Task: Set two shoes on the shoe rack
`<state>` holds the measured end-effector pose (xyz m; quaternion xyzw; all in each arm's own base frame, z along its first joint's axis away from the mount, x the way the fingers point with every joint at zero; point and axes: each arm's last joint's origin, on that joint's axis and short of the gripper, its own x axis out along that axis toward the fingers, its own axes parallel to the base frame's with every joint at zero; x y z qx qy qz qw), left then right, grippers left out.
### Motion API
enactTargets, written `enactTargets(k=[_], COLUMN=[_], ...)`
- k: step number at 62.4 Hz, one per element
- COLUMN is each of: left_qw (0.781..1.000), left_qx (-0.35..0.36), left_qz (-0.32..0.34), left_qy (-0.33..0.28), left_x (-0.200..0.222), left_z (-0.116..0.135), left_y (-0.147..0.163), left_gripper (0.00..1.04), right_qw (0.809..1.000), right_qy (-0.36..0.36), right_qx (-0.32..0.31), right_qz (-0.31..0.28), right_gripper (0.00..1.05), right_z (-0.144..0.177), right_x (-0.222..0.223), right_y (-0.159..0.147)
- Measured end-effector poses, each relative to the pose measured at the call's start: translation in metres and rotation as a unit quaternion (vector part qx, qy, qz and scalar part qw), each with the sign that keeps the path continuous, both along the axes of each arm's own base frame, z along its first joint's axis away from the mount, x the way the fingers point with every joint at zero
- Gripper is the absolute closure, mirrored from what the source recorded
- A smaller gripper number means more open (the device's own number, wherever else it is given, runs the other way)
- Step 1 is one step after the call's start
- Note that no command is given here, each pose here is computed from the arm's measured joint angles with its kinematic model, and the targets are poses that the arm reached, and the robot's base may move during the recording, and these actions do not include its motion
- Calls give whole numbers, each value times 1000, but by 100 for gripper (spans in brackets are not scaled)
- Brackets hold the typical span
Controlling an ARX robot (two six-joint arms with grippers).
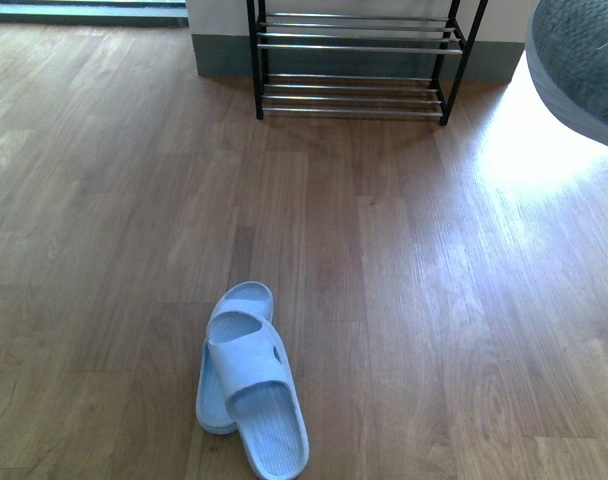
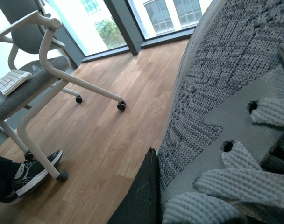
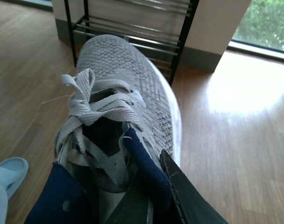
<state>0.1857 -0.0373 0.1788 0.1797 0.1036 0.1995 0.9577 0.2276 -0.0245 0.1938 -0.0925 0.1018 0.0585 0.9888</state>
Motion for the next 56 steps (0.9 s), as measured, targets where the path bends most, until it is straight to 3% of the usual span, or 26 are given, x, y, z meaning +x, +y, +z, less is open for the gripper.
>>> enactTargets(k=[11,56], left_qw=[1000,1000], left_qx=[0,0], left_qz=[-1,3], left_qy=[0,0], left_x=[0,0], left_z=[0,0], left_y=[0,0], left_gripper=[103,103], right_qw=[998,998], right_qy=[-62,-57], right_qx=[-12,-13], right_qz=[2,2], right_gripper=[104,104], right_z=[23,20], right_x=[-24,-24], right_y=[0,0])
